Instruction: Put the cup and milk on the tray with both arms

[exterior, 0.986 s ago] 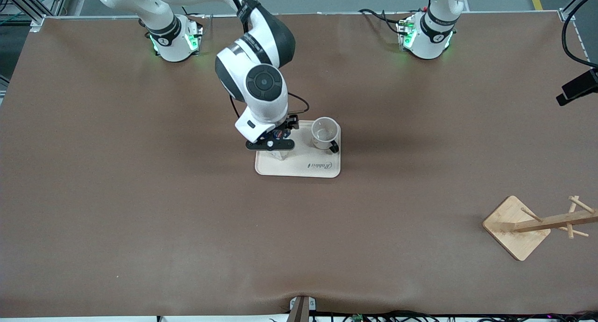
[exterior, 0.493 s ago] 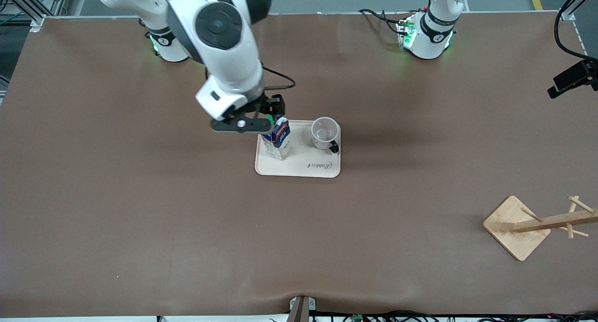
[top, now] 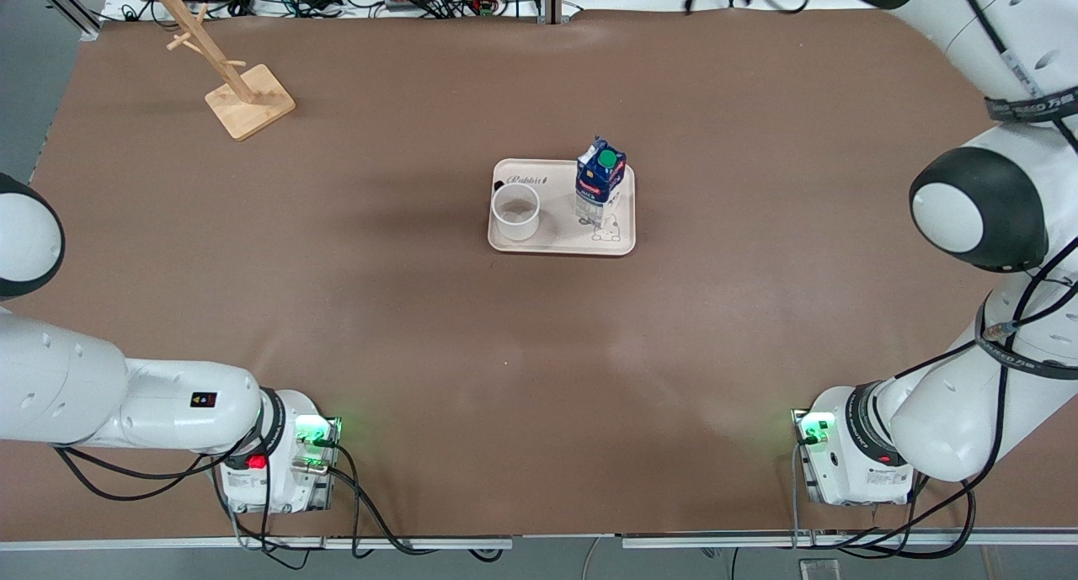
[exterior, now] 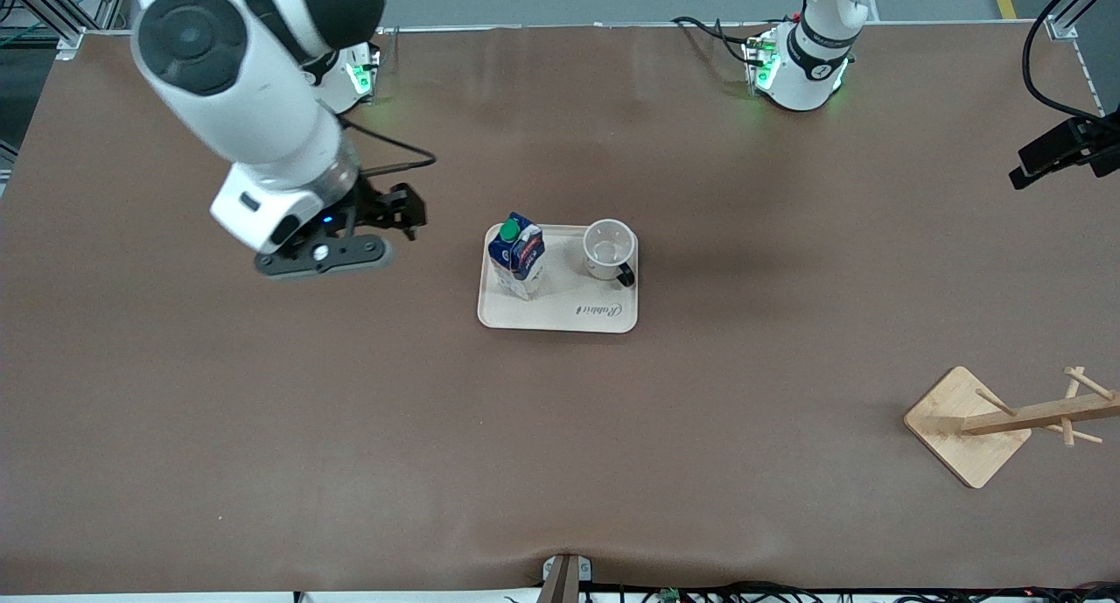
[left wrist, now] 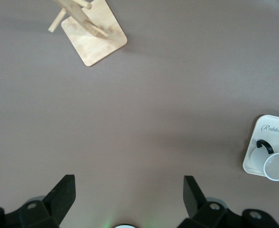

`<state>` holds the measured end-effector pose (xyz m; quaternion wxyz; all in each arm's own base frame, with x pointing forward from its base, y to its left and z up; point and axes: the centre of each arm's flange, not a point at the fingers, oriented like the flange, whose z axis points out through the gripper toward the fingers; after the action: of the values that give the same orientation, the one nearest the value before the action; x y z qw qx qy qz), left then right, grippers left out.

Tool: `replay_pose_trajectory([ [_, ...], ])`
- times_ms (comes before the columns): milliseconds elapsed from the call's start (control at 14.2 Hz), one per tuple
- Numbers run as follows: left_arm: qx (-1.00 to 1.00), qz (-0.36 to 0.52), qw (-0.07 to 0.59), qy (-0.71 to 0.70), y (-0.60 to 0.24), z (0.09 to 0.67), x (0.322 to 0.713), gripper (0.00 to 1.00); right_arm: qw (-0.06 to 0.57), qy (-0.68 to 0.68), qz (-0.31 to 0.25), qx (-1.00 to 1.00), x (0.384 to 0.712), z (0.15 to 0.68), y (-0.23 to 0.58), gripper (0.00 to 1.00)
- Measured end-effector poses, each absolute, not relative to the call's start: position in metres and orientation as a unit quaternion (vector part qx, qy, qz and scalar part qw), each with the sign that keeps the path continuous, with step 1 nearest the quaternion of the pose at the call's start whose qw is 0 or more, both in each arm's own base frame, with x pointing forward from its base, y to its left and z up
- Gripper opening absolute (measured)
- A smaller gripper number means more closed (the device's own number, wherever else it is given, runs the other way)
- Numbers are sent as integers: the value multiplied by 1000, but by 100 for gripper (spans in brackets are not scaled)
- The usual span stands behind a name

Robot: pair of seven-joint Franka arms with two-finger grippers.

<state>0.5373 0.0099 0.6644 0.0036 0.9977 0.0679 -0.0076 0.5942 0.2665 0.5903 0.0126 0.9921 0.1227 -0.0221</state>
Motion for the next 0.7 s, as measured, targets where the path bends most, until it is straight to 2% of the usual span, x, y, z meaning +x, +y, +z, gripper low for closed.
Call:
replay_pose_trajectory([
  [211,999,-7,4,51,-11,665,537,100,19,217,-21,976,607,612,201,100],
  [493,999,-7,3,45,-27,665,537,100,17,279,-44,959,592,653,114,100],
  [704,999,-7,3,39,-41,664,536,100,15,294,-51,954,597,650,77,100],
])
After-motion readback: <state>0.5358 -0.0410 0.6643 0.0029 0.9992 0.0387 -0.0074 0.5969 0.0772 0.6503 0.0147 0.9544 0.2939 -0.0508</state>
